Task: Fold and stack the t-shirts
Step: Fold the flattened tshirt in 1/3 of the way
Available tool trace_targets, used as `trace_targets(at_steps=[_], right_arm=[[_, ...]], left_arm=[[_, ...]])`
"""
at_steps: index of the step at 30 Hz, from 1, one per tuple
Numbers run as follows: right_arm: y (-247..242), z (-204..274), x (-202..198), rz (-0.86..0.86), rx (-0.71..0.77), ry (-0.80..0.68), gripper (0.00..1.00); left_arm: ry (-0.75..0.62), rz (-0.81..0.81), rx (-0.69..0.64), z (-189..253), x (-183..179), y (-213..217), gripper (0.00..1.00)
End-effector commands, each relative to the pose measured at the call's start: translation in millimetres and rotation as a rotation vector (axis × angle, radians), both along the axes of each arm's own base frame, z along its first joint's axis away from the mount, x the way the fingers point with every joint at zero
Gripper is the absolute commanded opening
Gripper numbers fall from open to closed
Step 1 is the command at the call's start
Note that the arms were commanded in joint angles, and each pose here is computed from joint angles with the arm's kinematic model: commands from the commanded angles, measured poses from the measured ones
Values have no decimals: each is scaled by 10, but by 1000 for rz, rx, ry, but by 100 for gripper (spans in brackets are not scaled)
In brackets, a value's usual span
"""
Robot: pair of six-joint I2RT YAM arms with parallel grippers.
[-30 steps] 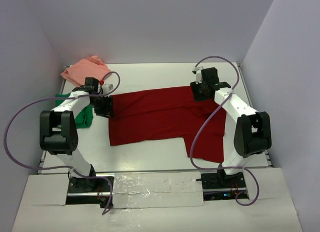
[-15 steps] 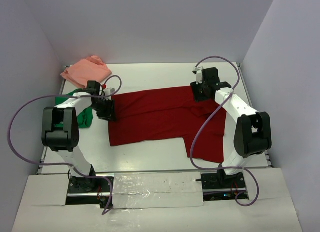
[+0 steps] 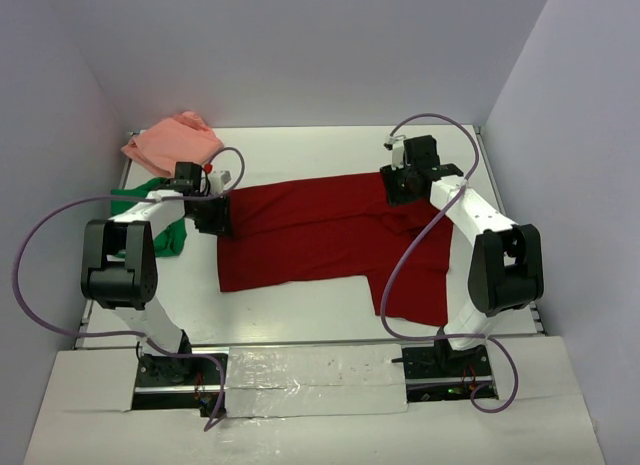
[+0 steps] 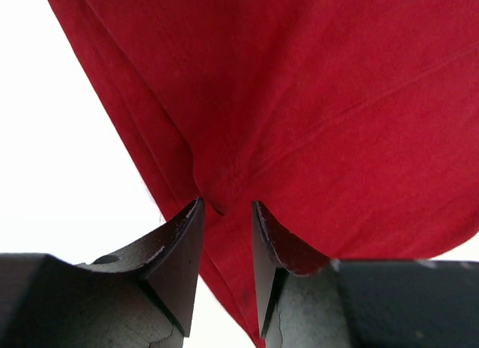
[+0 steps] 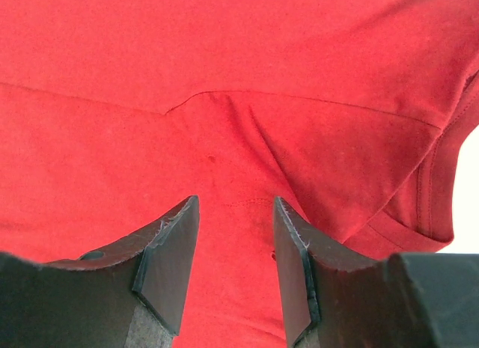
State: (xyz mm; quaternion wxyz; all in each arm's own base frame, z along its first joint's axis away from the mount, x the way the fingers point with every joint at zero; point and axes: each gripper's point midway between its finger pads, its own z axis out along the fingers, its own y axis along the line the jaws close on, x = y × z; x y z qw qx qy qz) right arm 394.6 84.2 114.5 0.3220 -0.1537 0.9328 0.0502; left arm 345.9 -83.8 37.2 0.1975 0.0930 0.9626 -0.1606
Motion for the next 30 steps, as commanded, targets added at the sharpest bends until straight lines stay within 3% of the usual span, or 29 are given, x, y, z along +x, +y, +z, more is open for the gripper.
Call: trace_targets(at_steps=[1,8,13,21,30], right_arm=[[-5,230,-9,13,17,-58,51],[-24,281,-25,14,4,-63,51],[-76,318,-36,-4,-13,-50,51],[-493,64,-199,-128,-184,160,51],[-632,-341,-579,-109,-207,361,52]], left_arm=[[-78,-4,-6,54,150,-37,40],[-61,-12,-3,-62,173,-70,39],[-56,-15,-8,-103,153,-79,30],[-42,-22,-16,-124,120,-98,8],[-64,-25,-24,-49,138,-110,5]])
